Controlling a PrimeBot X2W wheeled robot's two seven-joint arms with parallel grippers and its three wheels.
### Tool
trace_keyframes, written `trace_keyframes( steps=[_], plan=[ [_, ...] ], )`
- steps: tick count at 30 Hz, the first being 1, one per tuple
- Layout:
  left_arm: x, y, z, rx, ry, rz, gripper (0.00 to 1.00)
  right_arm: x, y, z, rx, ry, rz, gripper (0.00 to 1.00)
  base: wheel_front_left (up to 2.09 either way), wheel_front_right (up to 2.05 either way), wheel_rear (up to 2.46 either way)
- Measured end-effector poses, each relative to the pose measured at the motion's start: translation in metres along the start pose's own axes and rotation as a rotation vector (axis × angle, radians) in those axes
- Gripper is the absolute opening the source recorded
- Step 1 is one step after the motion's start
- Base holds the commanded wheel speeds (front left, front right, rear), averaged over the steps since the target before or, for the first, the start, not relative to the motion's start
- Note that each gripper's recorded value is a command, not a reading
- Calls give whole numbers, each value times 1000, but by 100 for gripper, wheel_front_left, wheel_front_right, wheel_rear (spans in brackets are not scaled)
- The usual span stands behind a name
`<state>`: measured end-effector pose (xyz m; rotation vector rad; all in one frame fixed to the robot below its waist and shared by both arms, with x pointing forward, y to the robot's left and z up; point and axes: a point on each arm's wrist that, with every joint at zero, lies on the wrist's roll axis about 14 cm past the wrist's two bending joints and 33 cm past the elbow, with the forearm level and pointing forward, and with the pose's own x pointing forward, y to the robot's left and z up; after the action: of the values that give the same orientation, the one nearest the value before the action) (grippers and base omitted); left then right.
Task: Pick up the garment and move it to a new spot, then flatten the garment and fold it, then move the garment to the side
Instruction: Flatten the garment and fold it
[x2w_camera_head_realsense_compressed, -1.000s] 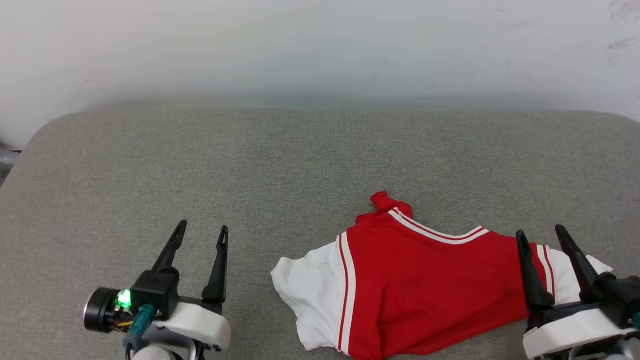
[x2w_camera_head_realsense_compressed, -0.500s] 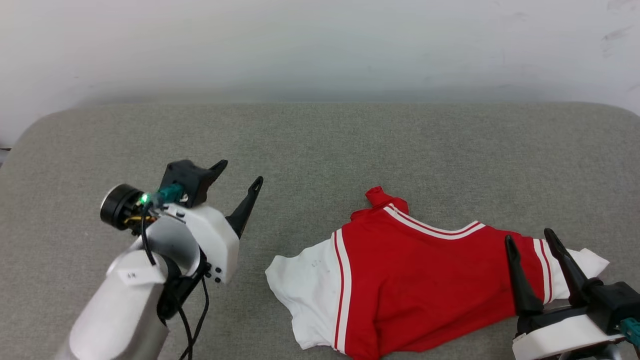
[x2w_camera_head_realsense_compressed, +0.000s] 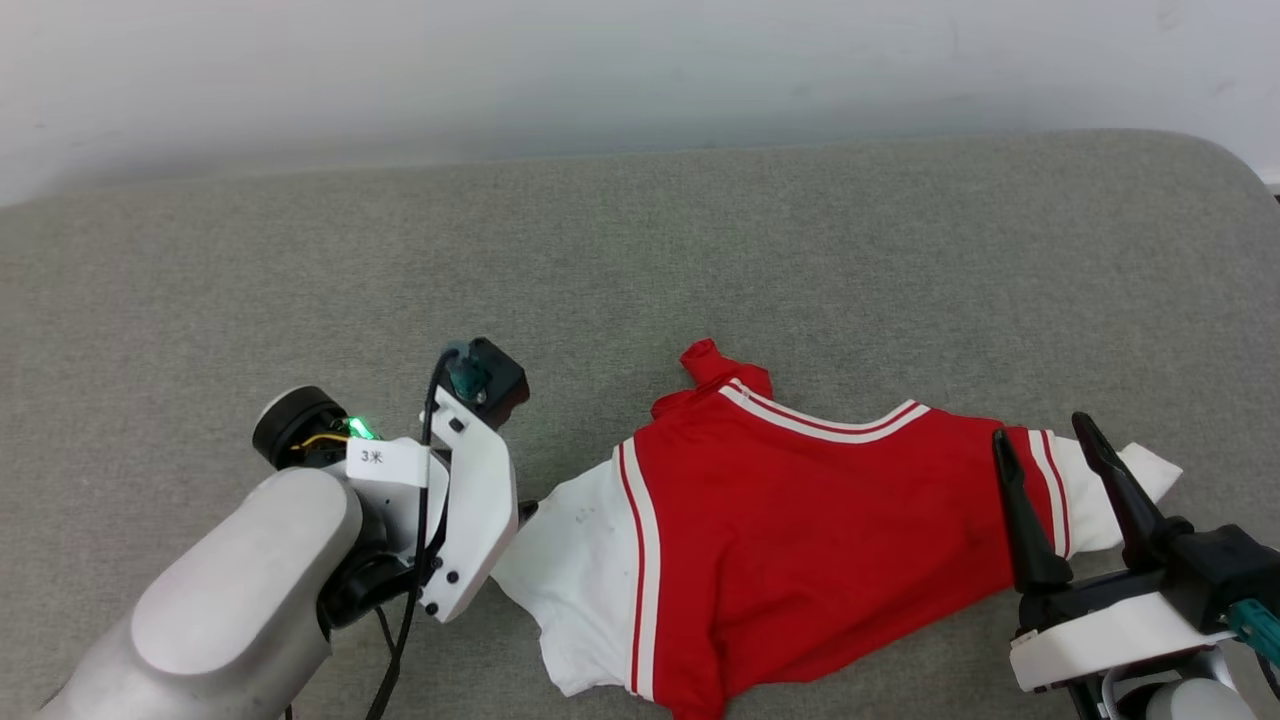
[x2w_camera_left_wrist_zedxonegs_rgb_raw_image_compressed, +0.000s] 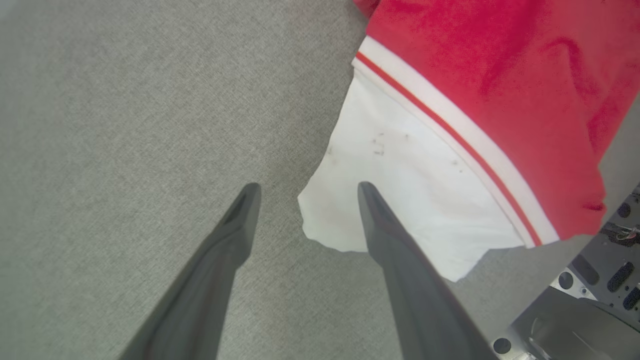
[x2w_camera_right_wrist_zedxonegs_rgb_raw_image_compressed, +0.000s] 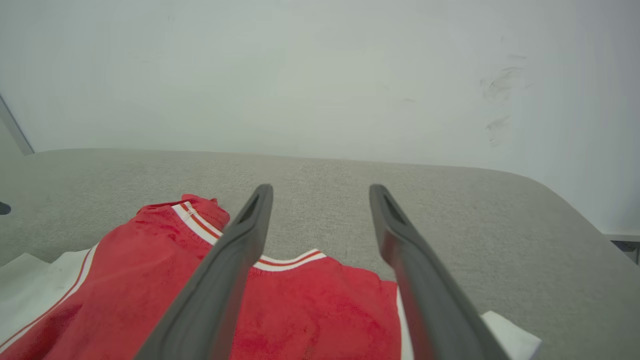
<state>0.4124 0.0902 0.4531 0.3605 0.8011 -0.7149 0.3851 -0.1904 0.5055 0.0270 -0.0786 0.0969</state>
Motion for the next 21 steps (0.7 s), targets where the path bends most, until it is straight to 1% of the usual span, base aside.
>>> trace_keyframes(
  steps=[3, 7, 10, 12, 16, 17, 18, 19, 20, 21],
  plan=[
    [13, -3, -16, 38, 83, -24, 100, 0, -5, -4, -4, 11, -16, 100, 0, 0, 0],
    [30, -8, -41, 38, 186, -65, 100, 2, -11, -8, -12, 23, -30, 100, 0, 0, 0],
    [40, -11, -63, 63, 269, -85, 100, 3, -15, -11, -16, 33, -40, 100, 0, 0, 0],
    [45, -14, -69, 47, 290, -107, 100, 4, -17, -13, -19, 40, -45, 100, 0, 0, 0],
    [52, -12, -75, 65, 316, -113, 100, 4, -18, -19, -26, 57, -47, 100, 0, 0, 0],
    [53, -12, -75, 65, 309, -115, 45, 4, -17, -19, -26, 57, -46, 100, 0, 0, 0],
    [54, -12, -74, 62, 298, -115, 0, 5, -17, -19, -26, 56, -44, 100, 0, 0, 0],
    [54, -11, -73, 60, 285, -112, 0, 5, -17, -19, -26, 55, -43, 100, 0, 0, 0],
    [54, -6, -62, 50, 216, -92, 0, 5, -15, -16, -28, 48, -39, 100, 0, 0, 0],
    [53, -5, -56, 39, 182, -88, 0, 5, -15, -15, -28, 44, -37, 100, 0, 0, 0]
  ],
)
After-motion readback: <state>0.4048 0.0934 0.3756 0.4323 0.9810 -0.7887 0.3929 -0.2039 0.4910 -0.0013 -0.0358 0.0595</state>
